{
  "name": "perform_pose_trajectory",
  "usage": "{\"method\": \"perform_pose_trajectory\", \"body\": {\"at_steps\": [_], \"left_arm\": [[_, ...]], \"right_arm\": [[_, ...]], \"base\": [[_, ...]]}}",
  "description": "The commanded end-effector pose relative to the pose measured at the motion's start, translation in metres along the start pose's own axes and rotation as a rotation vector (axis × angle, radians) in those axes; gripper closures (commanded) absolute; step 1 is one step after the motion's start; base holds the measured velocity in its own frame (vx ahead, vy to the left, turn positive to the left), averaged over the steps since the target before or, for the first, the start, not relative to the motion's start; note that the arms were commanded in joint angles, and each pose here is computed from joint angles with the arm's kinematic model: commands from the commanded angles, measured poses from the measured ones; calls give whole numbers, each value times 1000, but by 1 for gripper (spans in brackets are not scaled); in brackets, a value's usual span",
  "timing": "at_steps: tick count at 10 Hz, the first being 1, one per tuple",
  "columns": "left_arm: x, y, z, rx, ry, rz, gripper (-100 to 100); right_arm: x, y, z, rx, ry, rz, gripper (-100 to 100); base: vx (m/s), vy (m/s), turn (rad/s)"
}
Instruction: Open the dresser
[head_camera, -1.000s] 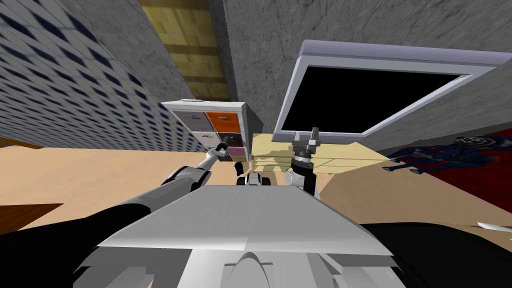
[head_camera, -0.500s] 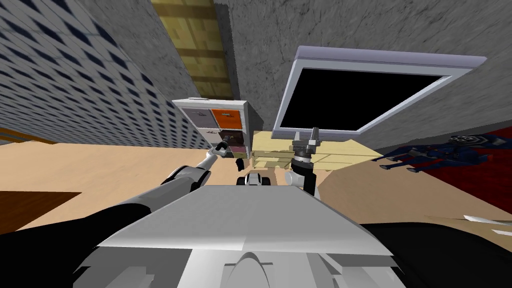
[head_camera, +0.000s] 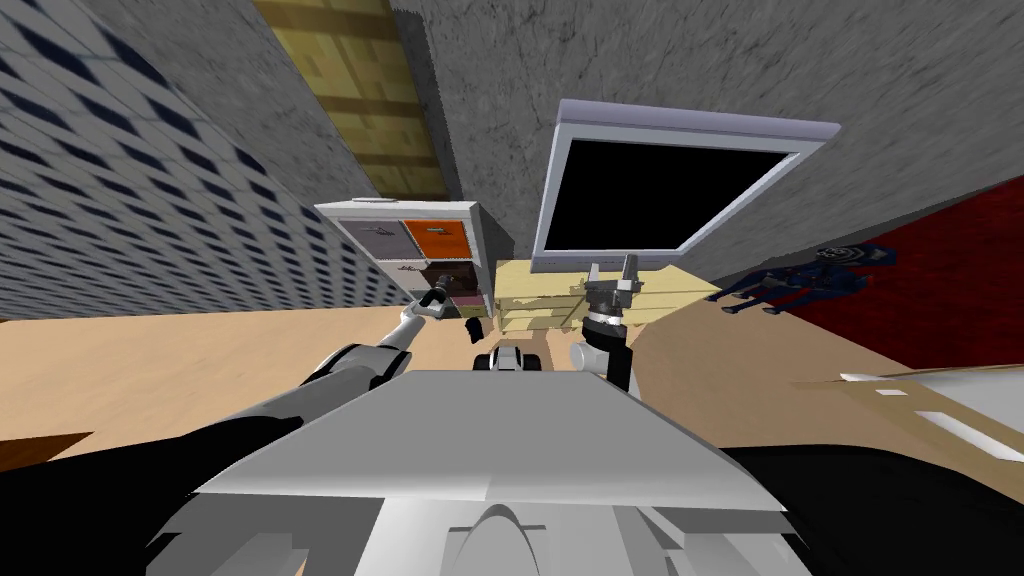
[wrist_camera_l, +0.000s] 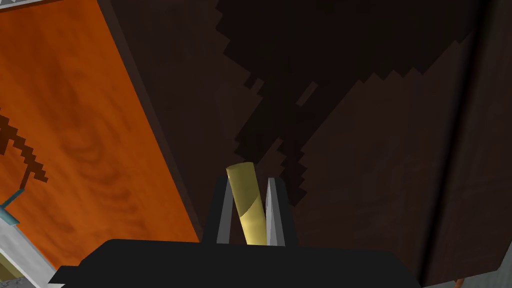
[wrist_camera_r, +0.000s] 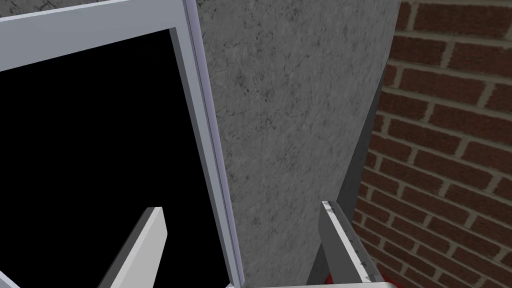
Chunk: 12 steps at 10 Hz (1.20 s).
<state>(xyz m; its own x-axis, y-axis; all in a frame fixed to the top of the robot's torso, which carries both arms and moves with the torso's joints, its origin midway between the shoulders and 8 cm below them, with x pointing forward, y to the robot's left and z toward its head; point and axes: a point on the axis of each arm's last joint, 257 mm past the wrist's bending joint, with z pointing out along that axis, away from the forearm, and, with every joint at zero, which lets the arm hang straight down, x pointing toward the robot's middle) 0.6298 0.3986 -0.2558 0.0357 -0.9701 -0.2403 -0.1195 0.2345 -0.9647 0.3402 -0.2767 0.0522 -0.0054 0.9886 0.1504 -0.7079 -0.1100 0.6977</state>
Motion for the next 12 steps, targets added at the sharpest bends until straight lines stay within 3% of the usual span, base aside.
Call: {"method": "perform_pose_trajectory", "body": {"at_steps": [1, 2, 3, 4, 10, 11, 12], "left_arm": [[-36, 22, -21, -24, -56, -11, 100], [-63, 16, -29, -6, -94, -22, 100], [-65, 33, -38, -33, -97, -20, 100], [-62, 9, -26, -18, -87, -23, -100], [-91, -33, -11, -22, -104, -21, -100], [-88, -24, -12, -32, -102, -22, -100], [-88, -22, -12, -37, -102, -23, 0]], "right_arm": [[0, 0, 0, 0, 0, 0, 0], [0, 0, 0, 0, 0, 0, 0], [0, 0, 0, 0, 0, 0, 0], [0, 0, 0, 0, 0, 0, 0], [0, 0, 0, 0, 0, 0, 0], [0, 0, 0, 0, 0, 0, 0], [0, 0, 0, 0, 0, 0, 0]], "base": [[-49, -18, -145], [-60, -43, -240], [-56, -25, -149], [-49, -20, -59], [-46, -17, -38], [-18, -3, -8], [0, 0, 0]]}}
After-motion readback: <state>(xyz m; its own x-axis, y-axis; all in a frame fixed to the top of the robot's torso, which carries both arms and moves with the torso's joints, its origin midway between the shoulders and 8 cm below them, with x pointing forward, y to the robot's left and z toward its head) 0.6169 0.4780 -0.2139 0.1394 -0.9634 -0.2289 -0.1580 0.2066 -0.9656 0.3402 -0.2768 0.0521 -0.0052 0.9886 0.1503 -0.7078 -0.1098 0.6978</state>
